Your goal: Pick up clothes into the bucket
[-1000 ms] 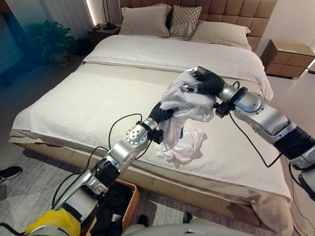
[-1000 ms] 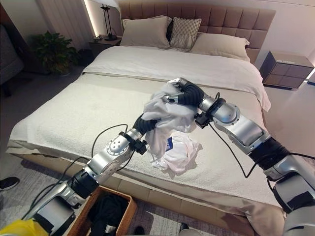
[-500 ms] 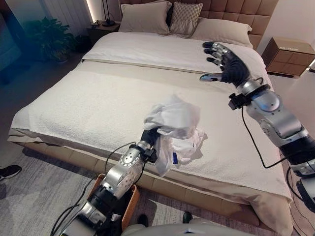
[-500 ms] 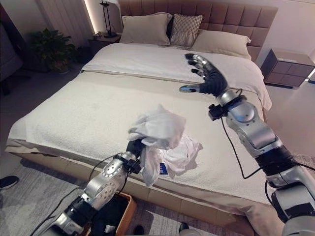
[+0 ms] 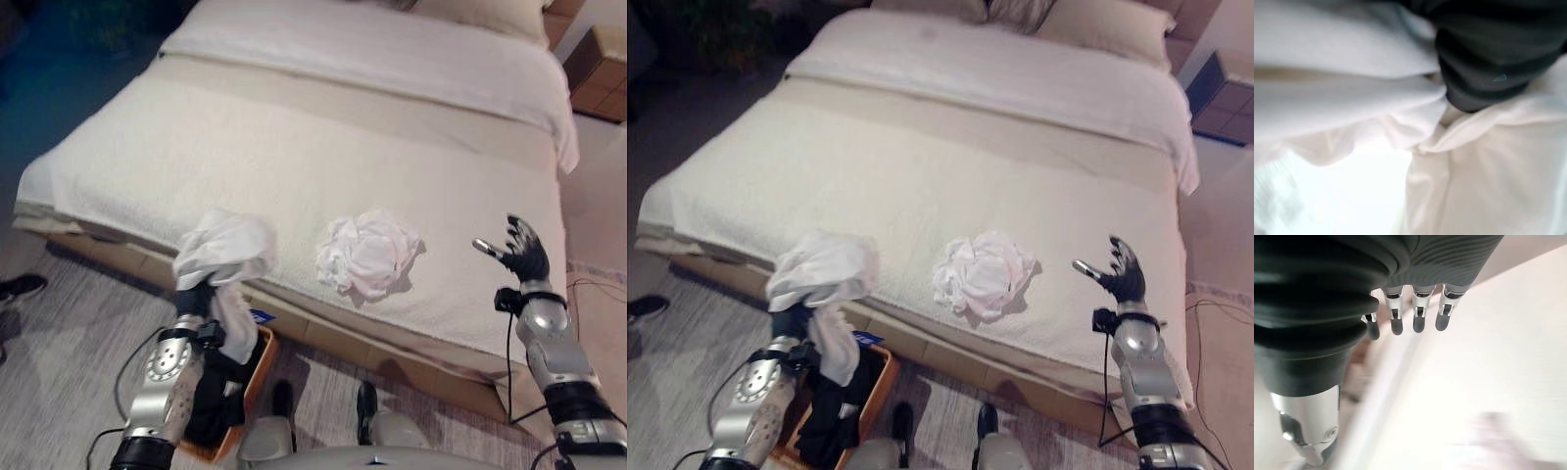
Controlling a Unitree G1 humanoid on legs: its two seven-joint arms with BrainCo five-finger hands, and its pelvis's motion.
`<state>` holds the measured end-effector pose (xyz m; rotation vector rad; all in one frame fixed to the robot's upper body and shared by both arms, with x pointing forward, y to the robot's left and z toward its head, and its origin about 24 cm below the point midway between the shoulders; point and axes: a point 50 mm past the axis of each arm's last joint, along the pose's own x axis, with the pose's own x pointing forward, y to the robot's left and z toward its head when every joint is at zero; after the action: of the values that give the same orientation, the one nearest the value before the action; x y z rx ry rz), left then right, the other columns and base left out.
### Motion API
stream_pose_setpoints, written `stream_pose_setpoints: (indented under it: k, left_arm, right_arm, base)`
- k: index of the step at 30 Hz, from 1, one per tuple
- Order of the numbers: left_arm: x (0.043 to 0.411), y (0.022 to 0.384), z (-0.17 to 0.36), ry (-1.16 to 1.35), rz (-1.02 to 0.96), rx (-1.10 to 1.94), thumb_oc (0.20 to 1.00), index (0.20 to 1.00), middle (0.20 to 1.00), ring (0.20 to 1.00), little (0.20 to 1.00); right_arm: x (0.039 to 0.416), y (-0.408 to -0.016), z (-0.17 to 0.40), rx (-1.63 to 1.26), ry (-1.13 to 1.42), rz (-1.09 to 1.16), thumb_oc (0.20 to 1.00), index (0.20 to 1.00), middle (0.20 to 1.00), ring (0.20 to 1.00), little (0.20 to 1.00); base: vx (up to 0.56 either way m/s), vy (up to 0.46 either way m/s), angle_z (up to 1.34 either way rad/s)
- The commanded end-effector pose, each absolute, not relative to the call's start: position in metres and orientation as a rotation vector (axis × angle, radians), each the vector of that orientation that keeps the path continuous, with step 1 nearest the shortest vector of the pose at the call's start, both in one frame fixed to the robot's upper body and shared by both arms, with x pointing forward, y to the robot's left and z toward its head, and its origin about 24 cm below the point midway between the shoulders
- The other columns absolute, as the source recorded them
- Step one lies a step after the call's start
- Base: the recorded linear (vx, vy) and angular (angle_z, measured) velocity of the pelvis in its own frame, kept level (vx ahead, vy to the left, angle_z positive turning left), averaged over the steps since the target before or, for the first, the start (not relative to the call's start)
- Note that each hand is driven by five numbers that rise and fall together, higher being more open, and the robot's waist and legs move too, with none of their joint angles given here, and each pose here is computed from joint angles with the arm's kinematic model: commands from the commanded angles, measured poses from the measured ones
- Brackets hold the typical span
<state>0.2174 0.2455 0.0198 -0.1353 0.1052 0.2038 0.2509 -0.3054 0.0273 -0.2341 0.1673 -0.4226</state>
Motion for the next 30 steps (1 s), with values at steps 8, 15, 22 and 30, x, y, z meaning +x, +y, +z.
stream_pose_setpoints:
  k: [8, 15, 22, 30]
  left_arm:
    - [0.212, 0.313, 0.010, 0.152, 0.507, 0.330, 0.200, 0.200, 0.200, 0.200, 0.200]
    - [0.235, 0.328, 0.011, 0.183, 0.607, 0.462, 0.200, 0.200, 0.200, 0.200, 0.200]
    - [0.257, 0.337, 0.030, 0.150, 0.655, 0.519, 0.200, 0.200, 0.200, 0.200, 0.200]
    - [0.269, 0.342, 0.047, 0.108, 0.735, 0.615, 1.000, 1.000, 1.000, 1.000, 1.000]
  right_arm:
    - [0.254, -0.314, 0.025, -0.288, 0.122, -0.561, 1.000, 1.000, 1.000, 1.000, 1.000]
    - [0.277, -0.308, 0.044, -0.290, 0.046, -0.568, 1.000, 1.000, 1.000, 1.000, 1.000]
    - [0.295, -0.300, 0.068, -0.272, -0.053, -0.558, 1.000, 1.000, 1.000, 1.000, 1.000]
    - [0.314, -0.281, 0.093, -0.309, -0.156, -0.527, 1.000, 1.000, 1.000, 1.000, 1.000]
  base:
    - [-0.07, 0.042, 0.10]
    - [-0.10, 0.068, 0.02]
    - [-0.05, 0.052, -0.03]
    - [0.02, 0.008, 0.01]
